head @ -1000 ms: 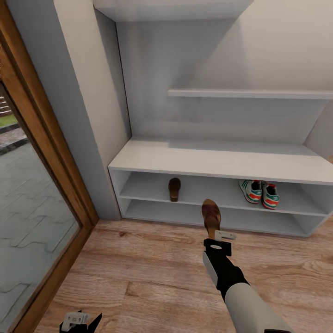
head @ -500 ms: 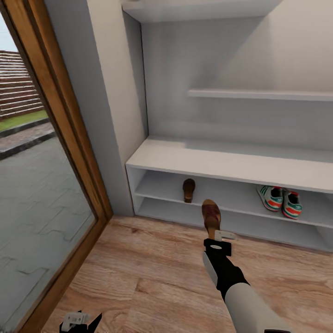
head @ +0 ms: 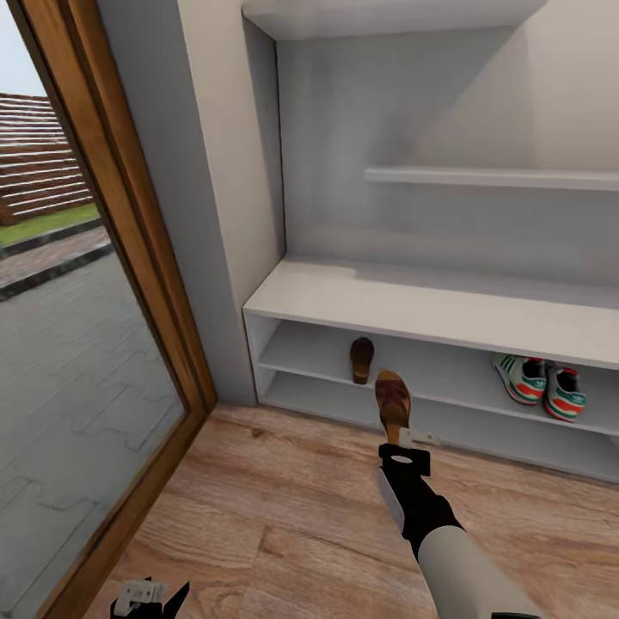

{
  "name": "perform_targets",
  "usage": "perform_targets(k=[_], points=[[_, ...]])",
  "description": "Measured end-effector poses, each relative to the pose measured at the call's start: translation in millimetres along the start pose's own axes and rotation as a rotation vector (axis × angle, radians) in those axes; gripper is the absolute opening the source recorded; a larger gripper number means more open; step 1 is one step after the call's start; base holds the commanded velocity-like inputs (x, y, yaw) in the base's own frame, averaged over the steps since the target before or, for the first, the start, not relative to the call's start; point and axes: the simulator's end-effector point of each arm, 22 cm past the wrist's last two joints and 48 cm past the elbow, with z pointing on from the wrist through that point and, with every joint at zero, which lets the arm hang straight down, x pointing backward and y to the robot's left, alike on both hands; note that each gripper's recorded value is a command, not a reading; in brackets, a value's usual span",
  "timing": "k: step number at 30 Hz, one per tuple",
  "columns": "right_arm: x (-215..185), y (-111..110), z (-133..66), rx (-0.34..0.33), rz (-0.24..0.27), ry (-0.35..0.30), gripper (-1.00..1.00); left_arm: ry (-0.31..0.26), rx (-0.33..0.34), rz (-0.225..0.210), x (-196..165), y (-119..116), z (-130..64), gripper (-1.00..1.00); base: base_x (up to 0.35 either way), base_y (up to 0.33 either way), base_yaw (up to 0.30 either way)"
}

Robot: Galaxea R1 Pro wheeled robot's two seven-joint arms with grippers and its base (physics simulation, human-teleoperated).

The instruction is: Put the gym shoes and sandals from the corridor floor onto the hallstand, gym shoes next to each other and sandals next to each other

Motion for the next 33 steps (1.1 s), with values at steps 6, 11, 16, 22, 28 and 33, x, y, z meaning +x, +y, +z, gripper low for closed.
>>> perform_targets(k=[6,11,16,22,28,33], points=[[0.0,-0.1,0.0,0.000,0.000,0.000,-1.00,0.000,0.000,0.000,0.0,0.0,0.0,1.00,0.324,0.018,0.000],[-0.1,-0.1,0.0,0.000,0.000,0.000,-1.00,0.000,-0.001,0.000,-0.1,0.2,-0.1,1.00,0.334,-0.005,0.000],[0.1,-0.1,0.0,0.000,0.000,0.000,-1.00,0.000,-0.001,-0.001,-0.1,0.3,-0.1,1.00,0.309,-0.102,0.000],[-0.3,0.0,0.2,0.000,0.000,-0.001,-1.00,-0.001,-0.001,-0.001,0.0,0.4,0.0,1.00,0.137,-0.067,0.000],[-0.4,0.1,0.3,0.000,0.000,-0.001,-1.00,-0.001,-0.001,0.000,0.0,0.4,0.1,1.00,0.035,-0.019,0.000],[-0.4,-0.1,0.1,0.000,0.000,-0.001,-1.00,-0.002,-0.001,0.000,-0.3,0.4,0.0,1.00,0.194,-0.128,0.000]])
